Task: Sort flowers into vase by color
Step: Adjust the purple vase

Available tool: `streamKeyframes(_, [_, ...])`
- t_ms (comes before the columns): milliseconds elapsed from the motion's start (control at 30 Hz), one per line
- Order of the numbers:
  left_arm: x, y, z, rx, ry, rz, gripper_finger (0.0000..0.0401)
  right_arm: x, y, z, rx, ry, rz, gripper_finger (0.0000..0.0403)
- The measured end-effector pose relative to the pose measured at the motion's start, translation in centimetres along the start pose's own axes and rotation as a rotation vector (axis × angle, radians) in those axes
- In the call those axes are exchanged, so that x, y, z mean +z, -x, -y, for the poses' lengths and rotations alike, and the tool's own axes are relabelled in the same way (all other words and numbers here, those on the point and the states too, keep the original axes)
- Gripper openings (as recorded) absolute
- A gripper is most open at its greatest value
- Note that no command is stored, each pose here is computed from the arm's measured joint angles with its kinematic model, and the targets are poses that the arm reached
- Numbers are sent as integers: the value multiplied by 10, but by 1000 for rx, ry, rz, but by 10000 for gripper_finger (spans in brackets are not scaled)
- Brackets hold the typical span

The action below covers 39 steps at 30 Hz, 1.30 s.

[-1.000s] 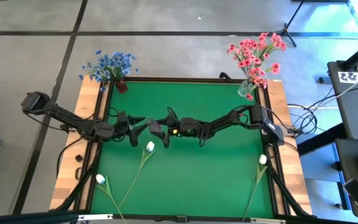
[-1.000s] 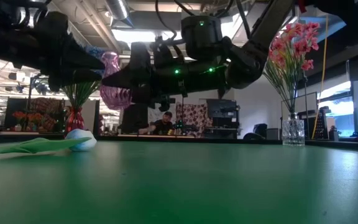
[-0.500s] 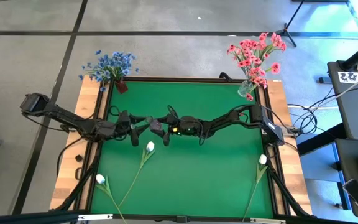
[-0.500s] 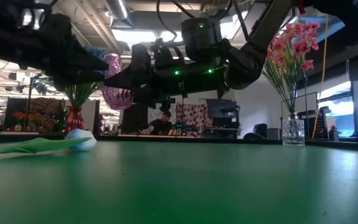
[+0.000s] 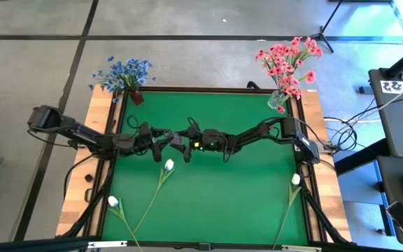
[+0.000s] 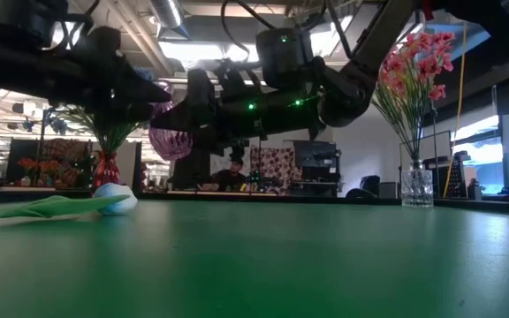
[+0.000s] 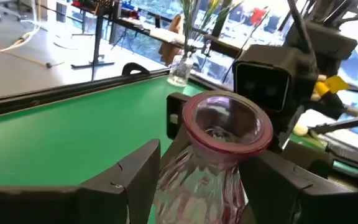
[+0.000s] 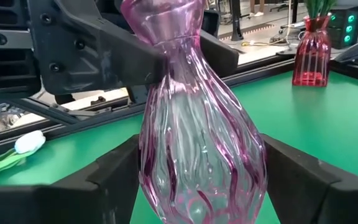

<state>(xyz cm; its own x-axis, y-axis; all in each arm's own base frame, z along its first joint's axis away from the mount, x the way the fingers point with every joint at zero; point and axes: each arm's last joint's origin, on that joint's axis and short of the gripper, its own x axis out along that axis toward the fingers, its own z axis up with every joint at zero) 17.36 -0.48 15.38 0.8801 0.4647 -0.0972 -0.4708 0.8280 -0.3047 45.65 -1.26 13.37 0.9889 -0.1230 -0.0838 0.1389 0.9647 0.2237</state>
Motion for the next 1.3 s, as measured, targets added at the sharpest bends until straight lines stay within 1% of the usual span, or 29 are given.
streamKeyframes(67, [1, -1, 1, -15, 15, 16, 200, 0, 0, 0, 1, 0, 2, 286])
streamKeyframes(133, [2, -1, 2, -23, 23, 26, 183, 0, 0, 0, 2, 1, 2, 291])
streamKeyframes(233, [5, -3, 4, -30, 28, 32, 145, 0, 0, 0, 2, 1, -1, 300])
streamKeyframes(333, [5, -4, 5, -21, -6, 25, 105, -2, 0, -1, 10, 11, -20, 312])
streamKeyframes(433, [3, -2, 3, -11, -54, -12, 102, 0, 1, -2, 26, 13, -70, 325])
streamKeyframes(567, [3, 4, 2, 6, -97, -51, 102, 13, 8, -5, 56, 9, -167, 335])
streamKeyframes(667, [4, 15, -1, 91, -192, -65, 103, 27, 18, -10, 77, 16, -272, 336])
streamKeyframes(767, [6, 27, -2, 190, -366, -133, 105, 36, 28, -16, 77, 48, -353, 337])
streamKeyframes(800, [7, 30, -4, 224, -412, -150, 105, 38, 31, -18, 67, 65, -373, 337])
streamKeyframes(833, [9, 33, -5, 244, -429, -160, 105, 40, 33, -21, 66, 84, -374, 337])
streamKeyframes(967, [10, 44, -9, 228, -328, -185, 107, 41, 37, -31, 44, 119, -381, 337])
streamKeyframes(1033, [6, 49, -13, 265, -321, -202, 107, 40, 38, -36, 31, 128, -378, 337])
streamKeyframes(1133, [3, 54, -16, 337, -318, -180, 107, 39, 39, -40, 11, 138, -376, 337])
streamKeyframes(1300, [-11, 58, -21, 347, -229, -161, 108, 39, 38, -38, 4, 137, -380, 337])
